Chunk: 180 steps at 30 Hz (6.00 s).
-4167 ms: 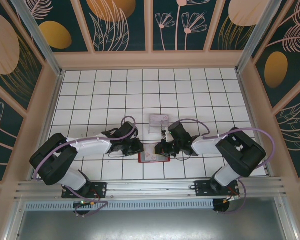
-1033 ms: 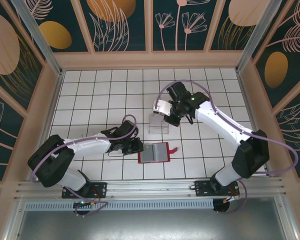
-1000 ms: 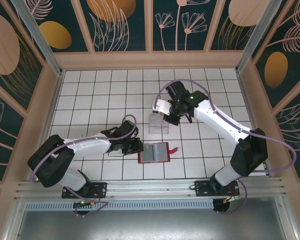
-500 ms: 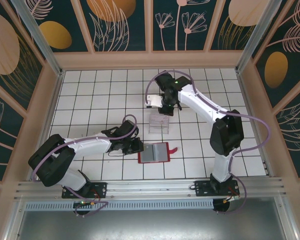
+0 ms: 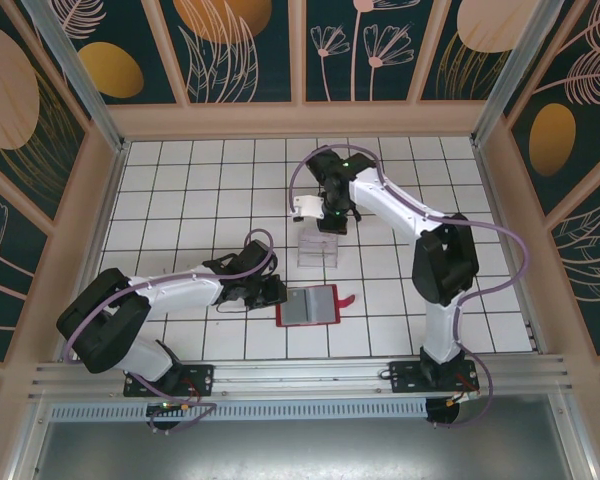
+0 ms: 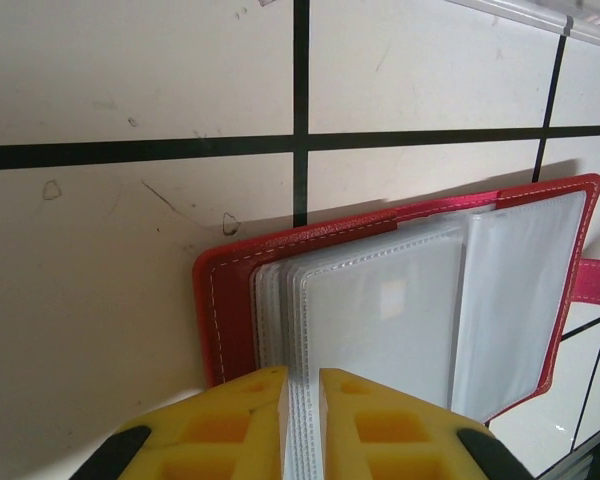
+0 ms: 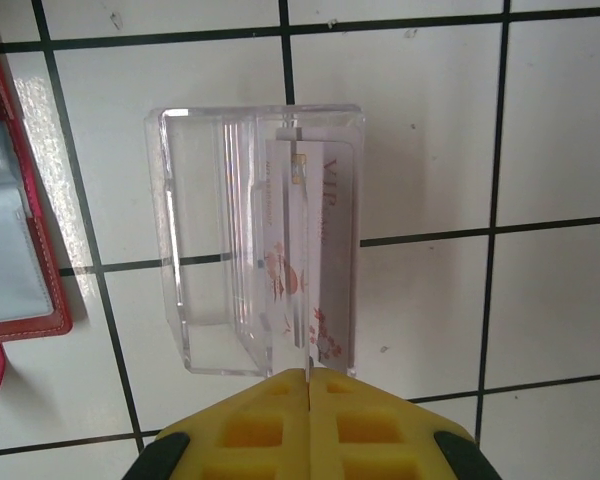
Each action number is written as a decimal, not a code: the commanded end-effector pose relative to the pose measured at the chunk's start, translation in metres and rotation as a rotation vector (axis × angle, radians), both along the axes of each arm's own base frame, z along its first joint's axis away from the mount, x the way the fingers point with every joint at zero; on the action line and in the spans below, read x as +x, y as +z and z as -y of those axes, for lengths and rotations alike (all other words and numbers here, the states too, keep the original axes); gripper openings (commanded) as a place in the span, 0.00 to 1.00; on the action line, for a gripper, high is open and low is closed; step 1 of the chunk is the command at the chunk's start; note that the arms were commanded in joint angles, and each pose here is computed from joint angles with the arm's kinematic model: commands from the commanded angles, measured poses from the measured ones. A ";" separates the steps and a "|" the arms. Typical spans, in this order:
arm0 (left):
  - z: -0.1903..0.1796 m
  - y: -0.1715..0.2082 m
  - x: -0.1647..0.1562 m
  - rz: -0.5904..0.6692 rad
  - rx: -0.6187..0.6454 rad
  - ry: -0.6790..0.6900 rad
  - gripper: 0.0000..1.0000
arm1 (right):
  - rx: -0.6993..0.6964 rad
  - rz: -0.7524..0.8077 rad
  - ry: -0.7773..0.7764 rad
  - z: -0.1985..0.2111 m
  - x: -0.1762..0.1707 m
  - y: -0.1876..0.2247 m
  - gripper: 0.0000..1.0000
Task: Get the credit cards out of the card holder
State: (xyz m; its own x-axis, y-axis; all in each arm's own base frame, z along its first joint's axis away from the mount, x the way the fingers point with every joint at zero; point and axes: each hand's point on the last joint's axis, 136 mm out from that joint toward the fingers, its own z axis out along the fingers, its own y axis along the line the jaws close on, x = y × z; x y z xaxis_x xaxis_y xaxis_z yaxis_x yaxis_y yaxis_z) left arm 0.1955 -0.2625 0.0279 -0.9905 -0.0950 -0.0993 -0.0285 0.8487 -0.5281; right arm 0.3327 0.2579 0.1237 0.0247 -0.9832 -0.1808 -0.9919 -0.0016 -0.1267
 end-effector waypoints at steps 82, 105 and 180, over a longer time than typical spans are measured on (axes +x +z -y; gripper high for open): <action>-0.111 0.013 0.064 0.097 -0.001 0.232 0.21 | 0.027 -0.228 -1.436 -0.085 -0.159 -0.091 0.33; -0.105 0.025 0.062 0.102 -0.044 0.221 0.21 | -0.020 -0.202 -1.448 -0.075 -0.163 -0.108 0.05; 0.093 -0.016 -0.007 -0.134 -0.071 -0.208 0.19 | 0.519 -0.403 -1.666 0.031 -0.128 -0.027 0.30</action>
State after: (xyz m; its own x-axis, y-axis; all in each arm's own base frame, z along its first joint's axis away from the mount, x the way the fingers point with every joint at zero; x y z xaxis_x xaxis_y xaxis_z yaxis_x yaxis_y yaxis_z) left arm 0.1846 -0.3547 0.0189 -0.9893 0.1417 0.0331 0.0925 0.7879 -0.6088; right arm 0.2062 0.2291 0.0952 -0.9538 0.2395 -0.1814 0.1427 0.8924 0.4280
